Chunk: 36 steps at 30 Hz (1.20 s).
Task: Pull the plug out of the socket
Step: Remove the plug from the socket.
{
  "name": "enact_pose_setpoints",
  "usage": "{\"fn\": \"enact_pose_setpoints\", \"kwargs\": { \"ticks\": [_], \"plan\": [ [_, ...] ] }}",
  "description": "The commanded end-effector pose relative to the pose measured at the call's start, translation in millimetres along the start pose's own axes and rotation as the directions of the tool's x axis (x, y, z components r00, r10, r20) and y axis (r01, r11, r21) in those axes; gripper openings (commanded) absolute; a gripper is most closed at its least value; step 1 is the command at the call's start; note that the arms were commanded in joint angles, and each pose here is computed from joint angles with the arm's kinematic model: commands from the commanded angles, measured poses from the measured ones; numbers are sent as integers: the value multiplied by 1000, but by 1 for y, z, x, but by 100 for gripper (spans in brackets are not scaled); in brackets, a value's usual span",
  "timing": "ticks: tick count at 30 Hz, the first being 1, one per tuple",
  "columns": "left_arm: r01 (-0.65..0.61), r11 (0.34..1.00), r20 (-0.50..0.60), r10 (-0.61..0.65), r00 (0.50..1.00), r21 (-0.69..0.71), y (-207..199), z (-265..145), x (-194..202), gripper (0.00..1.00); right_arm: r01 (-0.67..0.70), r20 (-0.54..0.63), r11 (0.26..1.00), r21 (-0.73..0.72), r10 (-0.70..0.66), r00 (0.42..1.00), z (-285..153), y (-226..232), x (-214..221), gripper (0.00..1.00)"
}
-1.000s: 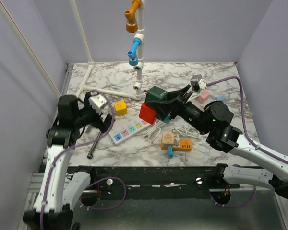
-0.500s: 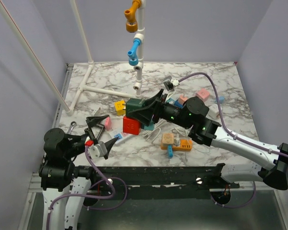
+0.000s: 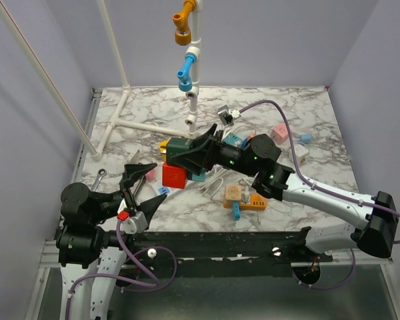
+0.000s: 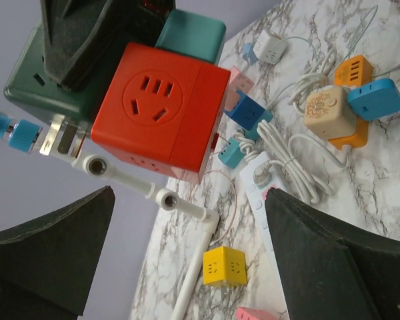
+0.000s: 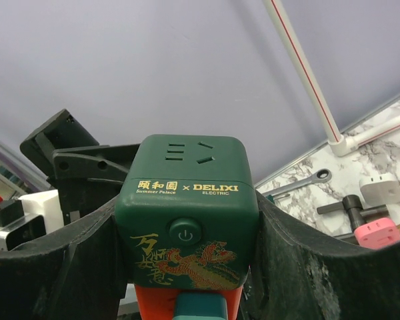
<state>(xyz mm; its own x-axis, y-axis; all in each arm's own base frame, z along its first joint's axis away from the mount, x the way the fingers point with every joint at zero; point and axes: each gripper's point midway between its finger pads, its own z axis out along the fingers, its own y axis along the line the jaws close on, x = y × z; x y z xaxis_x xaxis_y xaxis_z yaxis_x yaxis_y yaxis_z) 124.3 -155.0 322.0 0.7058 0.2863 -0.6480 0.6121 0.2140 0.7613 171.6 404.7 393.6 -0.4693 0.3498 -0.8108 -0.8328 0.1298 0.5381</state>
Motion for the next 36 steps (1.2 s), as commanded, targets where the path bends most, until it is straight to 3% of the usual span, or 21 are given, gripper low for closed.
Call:
{"fn": "enact_pose_setpoints", "kwargs": {
  "ticks": [1, 10, 14, 21, 23, 27, 30, 36],
  "plan": [
    [-64, 997, 82, 61, 995, 33, -2, 4, -15, 98, 18, 85, 991, -136, -7, 996, 14, 32, -23, 1],
    [-92, 995, 72, 88, 993, 47, -7, 4, -9, 98, 106, 50, 989, -101, -101, 994, 27, 35, -7, 1],
    [-116, 991, 78, 111, 991, 68, -12, 4, -7, 88, 118, 32, 988, -100, -116, 993, 31, 36, -2, 1],
    [-187, 977, 82, 179, 980, 105, -20, 2, -8, 56, 149, -10, 985, -86, -150, 989, 37, 34, 9, 1],
    [-202, 973, 81, 194, 978, 108, -22, 2, -7, 52, 157, -14, 985, -78, -158, 987, 39, 33, 10, 1],
    [-209, 971, 77, 201, 977, 116, -27, 1, -4, 53, 189, -24, 980, -67, -190, 981, 44, 37, 16, 1],
    [-212, 970, 73, 205, 976, 115, -27, 0, -4, 65, 228, -66, 972, -51, -231, 971, 51, 40, 28, 1],
    [-196, 972, 60, 190, 980, 128, -29, -1, -4, 74, 271, -103, 962, -17, -271, 957, 58, 39, 44, 1]
  ]
}}
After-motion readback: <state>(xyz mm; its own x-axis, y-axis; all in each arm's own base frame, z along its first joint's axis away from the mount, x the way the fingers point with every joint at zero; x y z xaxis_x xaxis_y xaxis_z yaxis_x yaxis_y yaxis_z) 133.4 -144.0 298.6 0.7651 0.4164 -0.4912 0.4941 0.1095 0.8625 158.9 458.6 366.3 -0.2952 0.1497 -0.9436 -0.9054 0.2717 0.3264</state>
